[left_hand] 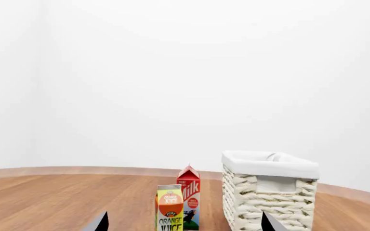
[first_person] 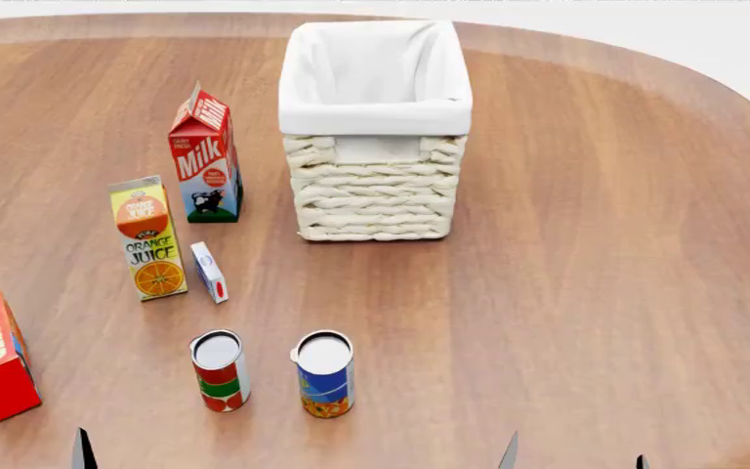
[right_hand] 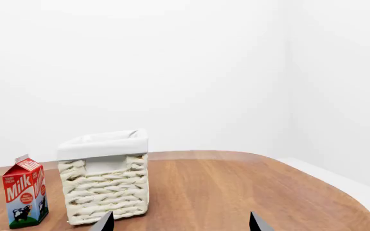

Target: Pick up the alphabet soup, and put it in the basket.

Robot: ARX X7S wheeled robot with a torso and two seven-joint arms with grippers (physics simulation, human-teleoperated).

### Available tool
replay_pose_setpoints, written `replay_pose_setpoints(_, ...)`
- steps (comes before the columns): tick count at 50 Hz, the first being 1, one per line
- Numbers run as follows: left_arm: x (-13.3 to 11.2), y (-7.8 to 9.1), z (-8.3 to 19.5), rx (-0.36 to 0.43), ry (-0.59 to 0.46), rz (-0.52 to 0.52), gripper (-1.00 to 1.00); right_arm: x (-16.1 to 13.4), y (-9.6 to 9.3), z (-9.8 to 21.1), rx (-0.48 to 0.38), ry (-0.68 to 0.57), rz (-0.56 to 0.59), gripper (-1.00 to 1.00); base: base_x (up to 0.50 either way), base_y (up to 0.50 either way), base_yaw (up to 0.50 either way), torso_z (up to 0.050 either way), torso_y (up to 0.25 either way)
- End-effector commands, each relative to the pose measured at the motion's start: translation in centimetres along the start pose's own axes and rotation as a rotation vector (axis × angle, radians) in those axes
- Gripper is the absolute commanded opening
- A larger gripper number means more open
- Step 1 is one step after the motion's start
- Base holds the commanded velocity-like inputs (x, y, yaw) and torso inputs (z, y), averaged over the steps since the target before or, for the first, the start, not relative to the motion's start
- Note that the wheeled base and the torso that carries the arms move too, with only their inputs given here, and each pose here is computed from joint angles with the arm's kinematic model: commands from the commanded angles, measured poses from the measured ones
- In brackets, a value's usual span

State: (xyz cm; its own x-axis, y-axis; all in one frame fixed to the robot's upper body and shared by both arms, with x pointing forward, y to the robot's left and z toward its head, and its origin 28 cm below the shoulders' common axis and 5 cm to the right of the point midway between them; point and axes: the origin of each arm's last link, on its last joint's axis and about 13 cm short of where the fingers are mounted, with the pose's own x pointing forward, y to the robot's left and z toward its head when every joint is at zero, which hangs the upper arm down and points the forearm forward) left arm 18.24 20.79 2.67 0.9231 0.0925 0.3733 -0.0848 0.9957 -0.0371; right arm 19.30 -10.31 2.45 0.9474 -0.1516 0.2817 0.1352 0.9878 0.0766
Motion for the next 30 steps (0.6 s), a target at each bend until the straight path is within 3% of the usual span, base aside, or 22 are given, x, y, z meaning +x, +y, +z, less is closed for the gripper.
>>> replay_pose_setpoints(1, 0.00, -0.01, -0.02, 0.000, 0.000, -0.001, 1.00, -0.02, 0.03, -0.02, -0.002, -0.002, 0.000, 1.00, 0.27, 0.00, 0.00, 0.000, 0.000)
replay_pose_setpoints(30, -0.05, -0.02, -0.09, 0.002, -0.001, -0.002, 1.00, -0.02, -0.01, -0.03, 0.003, 0.002, 0.002, 1.00, 0.26, 0.00, 0.00, 0.000, 0.000)
